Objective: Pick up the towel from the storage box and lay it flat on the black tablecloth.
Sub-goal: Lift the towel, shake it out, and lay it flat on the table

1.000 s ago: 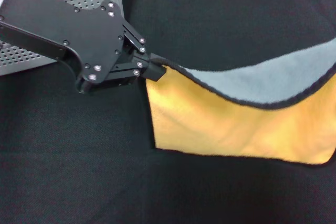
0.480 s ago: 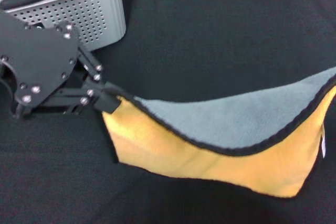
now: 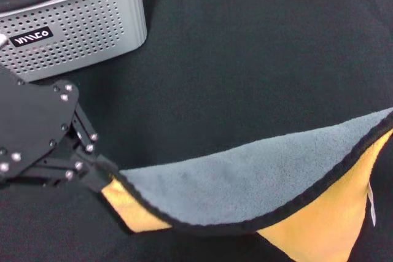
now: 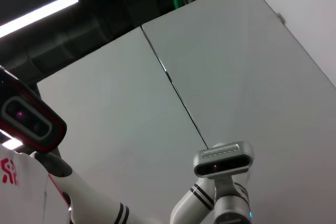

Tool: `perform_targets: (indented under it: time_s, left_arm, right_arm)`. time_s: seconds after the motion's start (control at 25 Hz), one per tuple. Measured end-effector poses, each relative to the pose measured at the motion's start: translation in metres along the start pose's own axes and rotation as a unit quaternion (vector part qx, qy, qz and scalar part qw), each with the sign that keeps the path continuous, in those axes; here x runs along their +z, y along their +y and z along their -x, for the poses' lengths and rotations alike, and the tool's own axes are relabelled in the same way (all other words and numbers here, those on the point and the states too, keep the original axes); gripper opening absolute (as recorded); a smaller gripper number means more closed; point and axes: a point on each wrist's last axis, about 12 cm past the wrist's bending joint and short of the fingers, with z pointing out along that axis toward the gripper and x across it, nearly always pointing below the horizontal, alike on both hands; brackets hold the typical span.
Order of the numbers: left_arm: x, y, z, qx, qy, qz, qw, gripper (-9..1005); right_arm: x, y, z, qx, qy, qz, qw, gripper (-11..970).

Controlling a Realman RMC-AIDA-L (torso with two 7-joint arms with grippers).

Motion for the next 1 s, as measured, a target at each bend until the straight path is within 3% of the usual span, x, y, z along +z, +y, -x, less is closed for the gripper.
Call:
perform_targets:
  time_s: [0.28,0.48,1.0]
  left_arm:
    - [0.004,-0.004,-0.005,-0.014,0.014,-0.029,0.999,9]
    - [-0.001,-0.005,0.003,-0.002,-0.002,-0.038,0.999,9]
    - [-0.021,-0.01,0.023,0.013,-0.015,-0.038,0.999,10]
  right_arm:
    - [-0.008,0.007,0.002,0.027,0.009,0.002,1.0,12]
    - [-0.006,0.01,-0.005,0.052,0.039,0.022,0.998,12]
    - [0.001,0.015,0.01,0.03,0.048,0.077,0.995,12]
